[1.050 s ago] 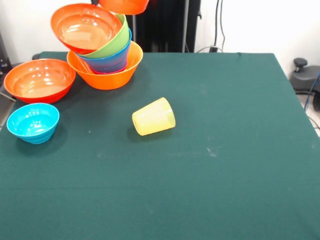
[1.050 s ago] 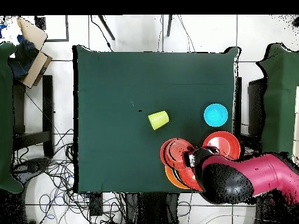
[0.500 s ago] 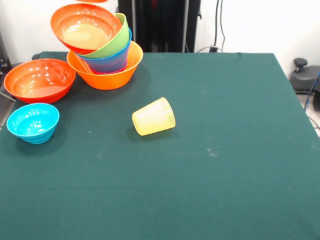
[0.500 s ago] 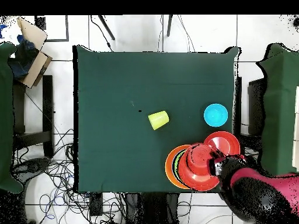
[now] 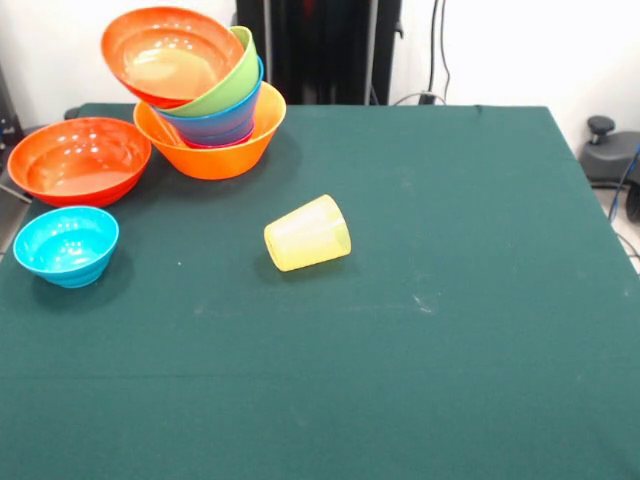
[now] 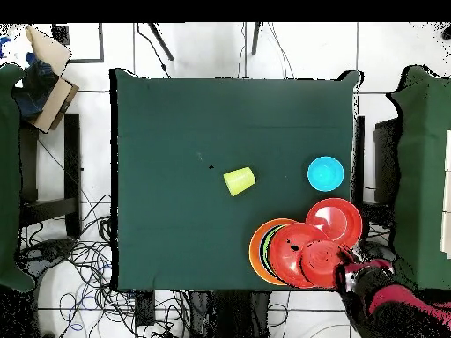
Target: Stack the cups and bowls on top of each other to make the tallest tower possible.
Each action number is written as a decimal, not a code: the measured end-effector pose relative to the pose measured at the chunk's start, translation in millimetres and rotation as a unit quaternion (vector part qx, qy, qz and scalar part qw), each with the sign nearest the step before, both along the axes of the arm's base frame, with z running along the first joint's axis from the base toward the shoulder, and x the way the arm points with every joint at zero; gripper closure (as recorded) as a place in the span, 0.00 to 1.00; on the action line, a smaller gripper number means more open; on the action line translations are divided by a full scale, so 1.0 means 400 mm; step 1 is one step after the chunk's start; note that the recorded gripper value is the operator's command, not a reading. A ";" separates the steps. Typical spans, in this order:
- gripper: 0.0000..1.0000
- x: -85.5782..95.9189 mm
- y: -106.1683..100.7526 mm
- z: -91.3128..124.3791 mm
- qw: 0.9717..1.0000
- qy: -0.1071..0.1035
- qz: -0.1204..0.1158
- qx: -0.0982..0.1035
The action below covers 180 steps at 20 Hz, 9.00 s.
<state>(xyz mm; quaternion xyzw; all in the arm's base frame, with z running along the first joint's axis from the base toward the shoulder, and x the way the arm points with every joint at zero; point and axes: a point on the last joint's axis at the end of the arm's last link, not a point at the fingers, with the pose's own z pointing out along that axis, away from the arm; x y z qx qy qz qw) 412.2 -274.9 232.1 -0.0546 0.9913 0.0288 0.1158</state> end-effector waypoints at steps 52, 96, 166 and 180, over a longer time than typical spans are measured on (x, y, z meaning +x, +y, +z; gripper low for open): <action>0.00 0.503 0.891 0.096 0.970 -0.054 0.237 -0.019; 0.00 0.664 0.601 -0.290 0.984 -0.116 0.135 -0.009; 0.00 0.453 0.475 -0.380 0.973 -0.043 -0.031 -0.223; 0.00 0.447 0.509 -0.408 0.977 -0.039 -0.025 -0.208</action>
